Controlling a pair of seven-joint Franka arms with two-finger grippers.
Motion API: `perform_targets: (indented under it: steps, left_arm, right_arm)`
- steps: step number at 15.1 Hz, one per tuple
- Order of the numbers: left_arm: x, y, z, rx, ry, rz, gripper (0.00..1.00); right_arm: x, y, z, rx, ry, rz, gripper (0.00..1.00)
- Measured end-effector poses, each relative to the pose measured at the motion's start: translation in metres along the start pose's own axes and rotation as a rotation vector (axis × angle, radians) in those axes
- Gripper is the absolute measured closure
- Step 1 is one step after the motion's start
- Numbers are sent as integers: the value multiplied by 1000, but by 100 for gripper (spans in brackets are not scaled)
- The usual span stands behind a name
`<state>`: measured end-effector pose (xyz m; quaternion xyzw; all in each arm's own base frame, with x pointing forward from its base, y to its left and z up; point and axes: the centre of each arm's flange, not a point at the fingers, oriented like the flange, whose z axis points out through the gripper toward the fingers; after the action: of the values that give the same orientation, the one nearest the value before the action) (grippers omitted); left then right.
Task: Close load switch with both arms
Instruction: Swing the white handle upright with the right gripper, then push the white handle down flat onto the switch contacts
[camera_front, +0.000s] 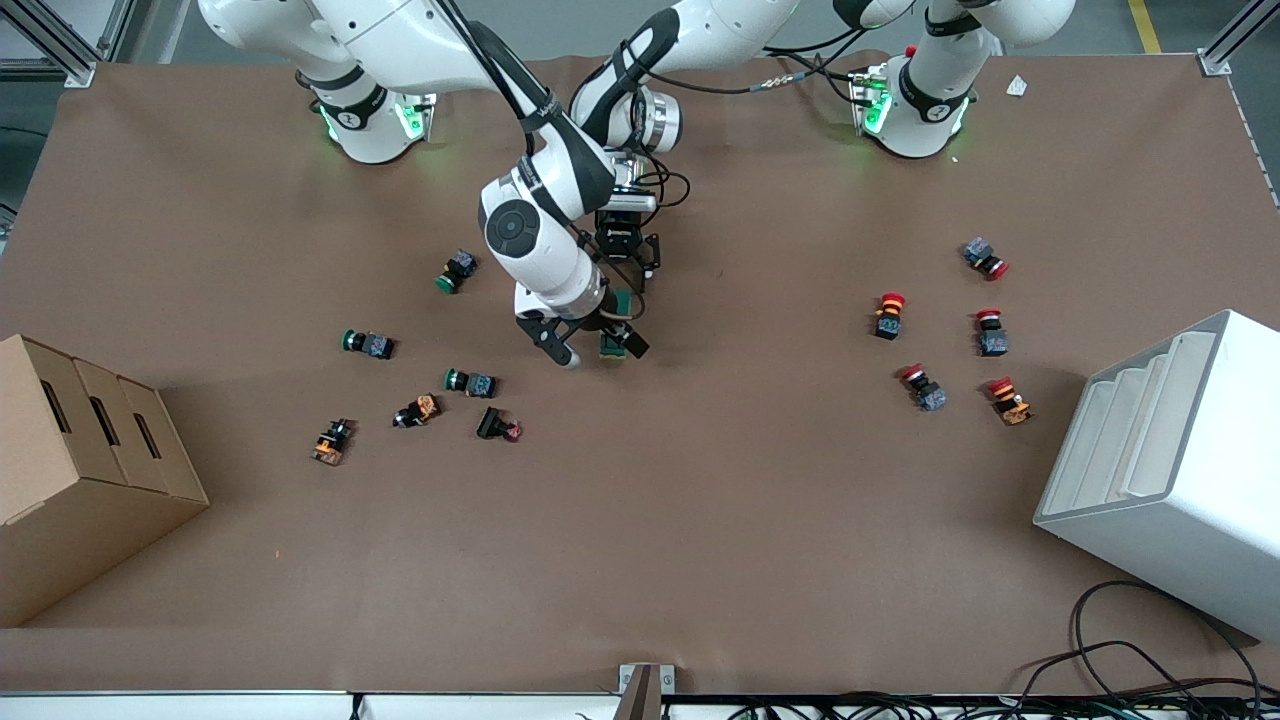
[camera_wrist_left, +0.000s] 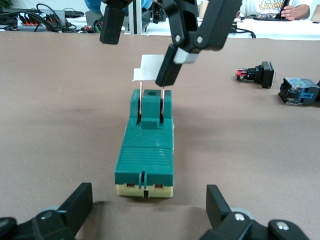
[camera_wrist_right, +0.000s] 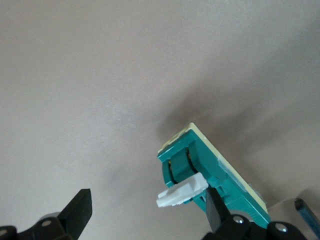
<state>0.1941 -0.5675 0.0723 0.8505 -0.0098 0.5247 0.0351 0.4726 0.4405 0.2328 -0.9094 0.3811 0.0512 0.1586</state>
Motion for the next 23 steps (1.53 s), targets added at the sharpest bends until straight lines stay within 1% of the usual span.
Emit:
perform_targets:
  steps: [9, 14, 20, 23]
  left_arm:
    - [0, 0, 0, 0, 0, 0, 0]
    - [0, 0, 0, 0, 0, 0, 0]
    - [0, 0, 0, 0, 0, 0, 0]
    - [0, 0, 0, 0, 0, 0, 0]
  right_arm:
    - [0, -15, -10, 35, 1, -2, 0]
    - [7, -18, 1, 31, 2, 5, 0]
    - [23, -24, 1, 44, 10, 23, 0]
    - [26, -24, 9, 36, 14, 18, 0]
